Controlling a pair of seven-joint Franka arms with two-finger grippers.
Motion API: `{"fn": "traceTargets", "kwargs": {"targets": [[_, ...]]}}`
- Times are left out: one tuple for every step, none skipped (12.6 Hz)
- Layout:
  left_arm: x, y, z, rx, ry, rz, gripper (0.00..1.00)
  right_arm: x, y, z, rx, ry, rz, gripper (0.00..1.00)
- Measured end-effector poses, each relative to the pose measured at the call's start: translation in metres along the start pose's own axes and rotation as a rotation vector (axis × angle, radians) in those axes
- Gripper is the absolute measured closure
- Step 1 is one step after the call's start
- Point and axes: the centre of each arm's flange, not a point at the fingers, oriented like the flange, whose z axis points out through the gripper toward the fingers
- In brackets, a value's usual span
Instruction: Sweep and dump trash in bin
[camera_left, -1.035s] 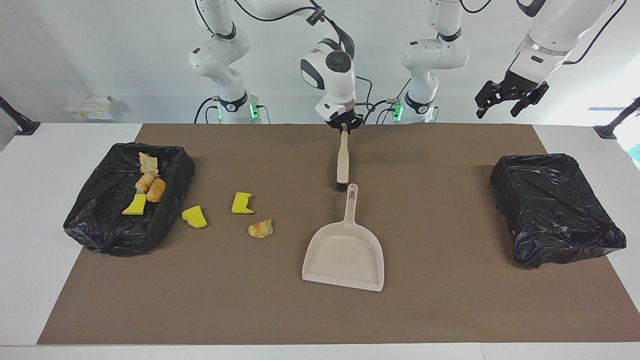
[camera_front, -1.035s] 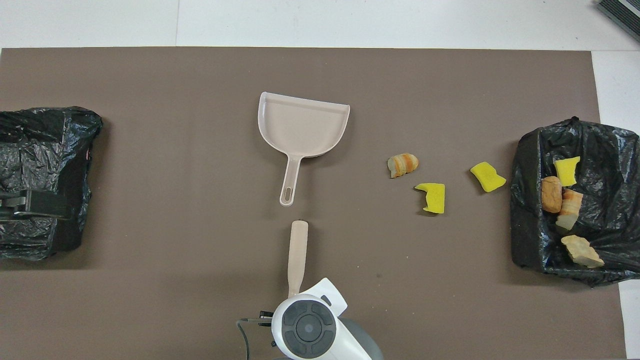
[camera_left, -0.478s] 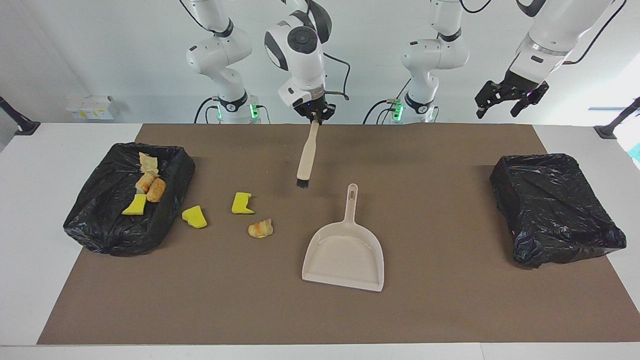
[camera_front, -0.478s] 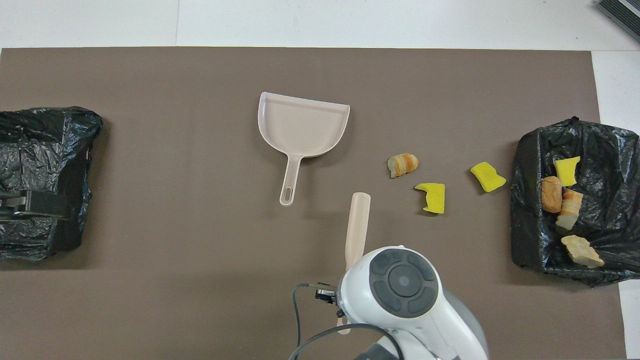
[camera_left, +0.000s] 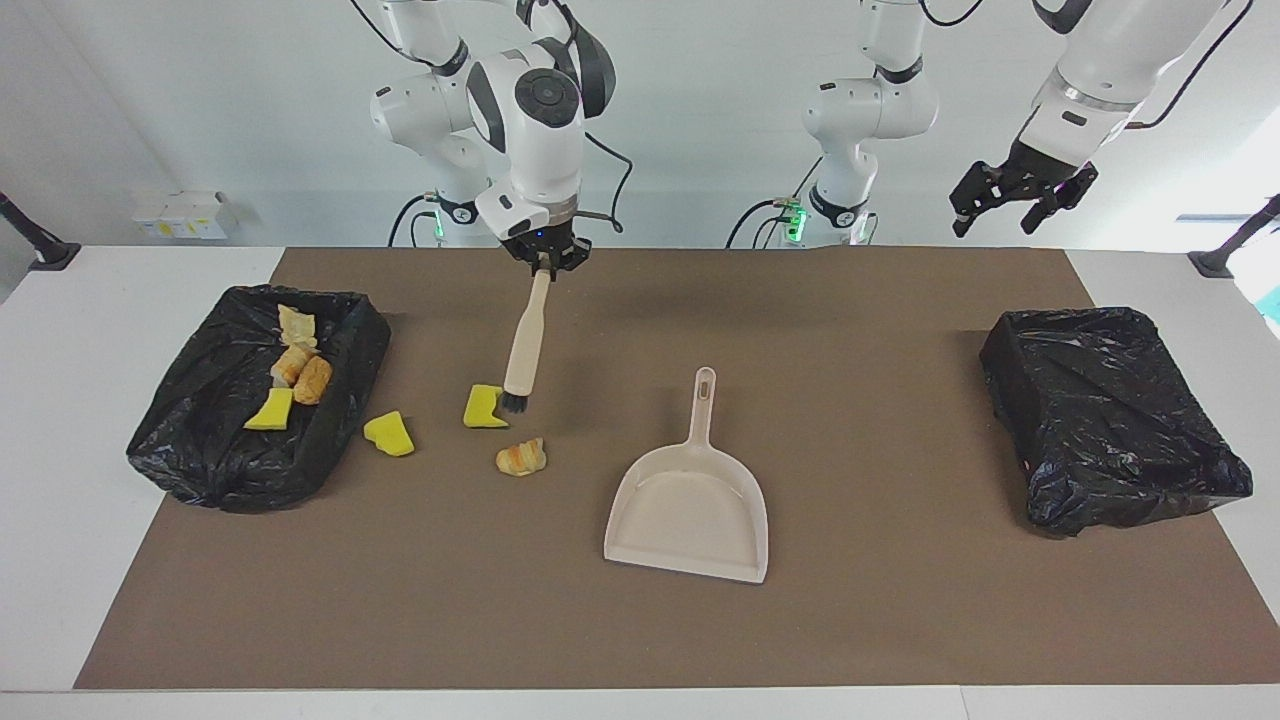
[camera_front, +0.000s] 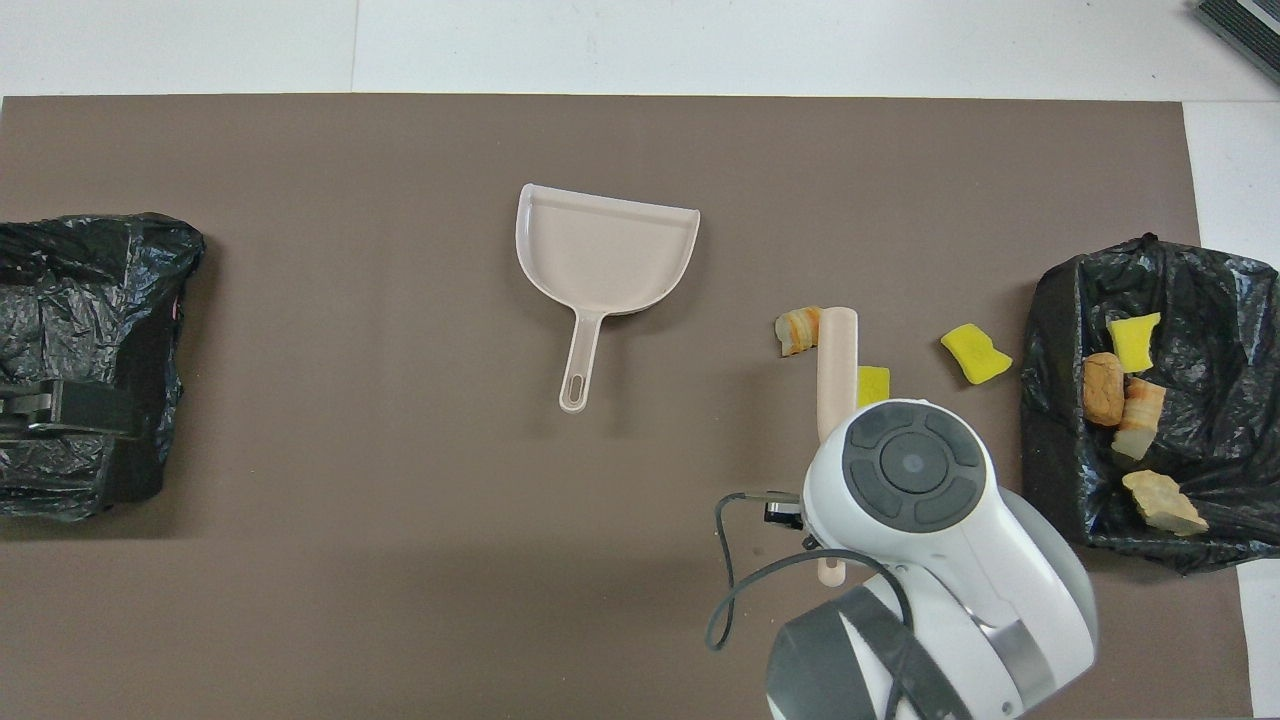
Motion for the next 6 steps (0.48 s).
{"fn": "traceTargets", "kwargs": {"targets": [[0.0, 0.0, 0.0, 0.0, 0.0, 0.0, 0.0, 0.016, 0.021, 0.006, -0.016, -0.009, -0.007, 0.73], [0.0, 0.0, 0.0, 0.0, 0.0, 0.0, 0.0, 0.033, 0.046, 0.014, -0.027, -0.026, -0.026, 0.73], [0.0, 0.0, 0.0, 0.0, 0.0, 0.0, 0.0, 0.05, 0.073, 0.023, -0.049, -0.036, -0.048, 0.73], [0.0, 0.0, 0.0, 0.0, 0.0, 0.0, 0.0, 0.063, 0.097, 0.033, -0.074, -0.047, -0.061, 0.73], [0.0, 0.0, 0.0, 0.0, 0.0, 0.0, 0.0, 0.074, 0.116, 0.042, -0.088, -0.06, -0.063, 0.73], [0.0, 0.0, 0.0, 0.0, 0.0, 0.0, 0.0, 0.083, 0.13, 0.05, -0.093, -0.068, -0.059, 0.73]]}}
